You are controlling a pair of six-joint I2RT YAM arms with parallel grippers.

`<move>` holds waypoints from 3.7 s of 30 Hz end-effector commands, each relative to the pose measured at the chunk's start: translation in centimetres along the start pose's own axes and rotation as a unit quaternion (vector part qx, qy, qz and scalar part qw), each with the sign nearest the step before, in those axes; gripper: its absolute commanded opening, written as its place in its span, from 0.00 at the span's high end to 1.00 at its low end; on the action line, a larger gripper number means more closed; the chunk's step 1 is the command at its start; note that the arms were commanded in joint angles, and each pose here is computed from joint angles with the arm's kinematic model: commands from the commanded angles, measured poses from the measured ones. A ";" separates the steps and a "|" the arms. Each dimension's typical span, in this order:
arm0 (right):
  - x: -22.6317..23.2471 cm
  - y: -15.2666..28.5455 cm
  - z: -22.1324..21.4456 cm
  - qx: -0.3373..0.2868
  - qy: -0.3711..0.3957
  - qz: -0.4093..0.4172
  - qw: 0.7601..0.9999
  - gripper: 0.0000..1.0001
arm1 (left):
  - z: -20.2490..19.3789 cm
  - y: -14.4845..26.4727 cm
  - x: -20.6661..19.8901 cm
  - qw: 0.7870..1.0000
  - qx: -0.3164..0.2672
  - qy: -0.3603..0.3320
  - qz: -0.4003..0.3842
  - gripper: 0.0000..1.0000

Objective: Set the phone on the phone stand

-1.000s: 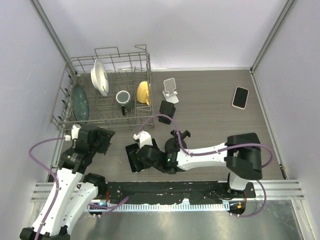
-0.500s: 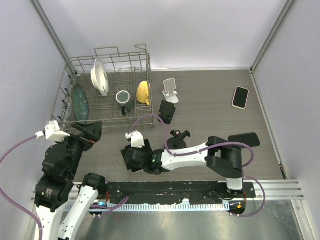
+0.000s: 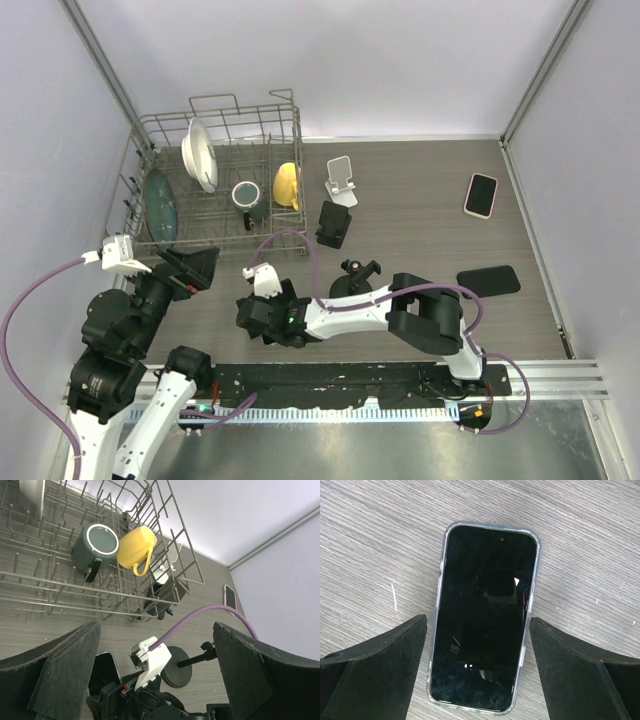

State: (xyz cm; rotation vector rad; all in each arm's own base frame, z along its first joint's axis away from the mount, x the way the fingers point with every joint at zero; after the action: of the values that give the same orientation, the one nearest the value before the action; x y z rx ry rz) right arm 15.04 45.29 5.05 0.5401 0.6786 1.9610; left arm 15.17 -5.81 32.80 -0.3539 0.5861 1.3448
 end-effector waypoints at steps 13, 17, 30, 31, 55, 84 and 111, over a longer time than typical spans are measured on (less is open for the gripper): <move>0.4 -2.1 0.6 0.015 -0.024 -0.037 0.999 0.12 | 0.7 -0.1 -1.2 0.999 -0.004 -0.023 -0.030 0.00; -0.5 -3.0 -0.8 0.063 -0.021 -0.081 0.994 0.15 | 0.8 -0.1 -1.2 0.999 -0.001 -0.028 -0.029 0.00; -1.4 -0.6 -4.0 0.191 0.002 -0.062 0.980 0.26 | 0.9 0.0 -1.6 0.999 0.011 -0.034 -0.031 0.00; -1.6 -0.6 -4.2 0.195 0.011 -0.061 0.979 0.34 | 0.9 -0.1 -1.7 0.999 0.012 -0.035 -0.031 0.00; -2.0 12.5 14.2 -0.221 -0.016 0.154 0.963 0.99 | -1.4 -2.0 -3.4 0.994 0.085 0.019 -0.064 0.00; -7.7 22.2 18.1 -0.324 0.022 0.180 0.929 0.99 | -10.5 -4.4 -12.9 0.905 0.323 0.050 -0.272 0.41; -7.2 22.1 17.1 -0.296 0.032 0.200 0.934 0.99 | -11.6 -4.8 -13.4 0.902 0.335 0.044 -0.269 0.68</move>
State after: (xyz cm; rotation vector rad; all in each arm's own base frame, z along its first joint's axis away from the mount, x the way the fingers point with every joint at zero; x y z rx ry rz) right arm 14.61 33.64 27.09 0.2104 0.1749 2.4098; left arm 15.82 -23.70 28.04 0.0657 0.9831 0.5745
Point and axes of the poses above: each gripper's point midway between its finger pads, its own y axis back along the fingers, its own x axis along the line the jaws close on, z = x × y, the point moved 2 cm from there along y, back along the fingers, and after that the axes turned 1 degree about -y, right-handed, at the moved point
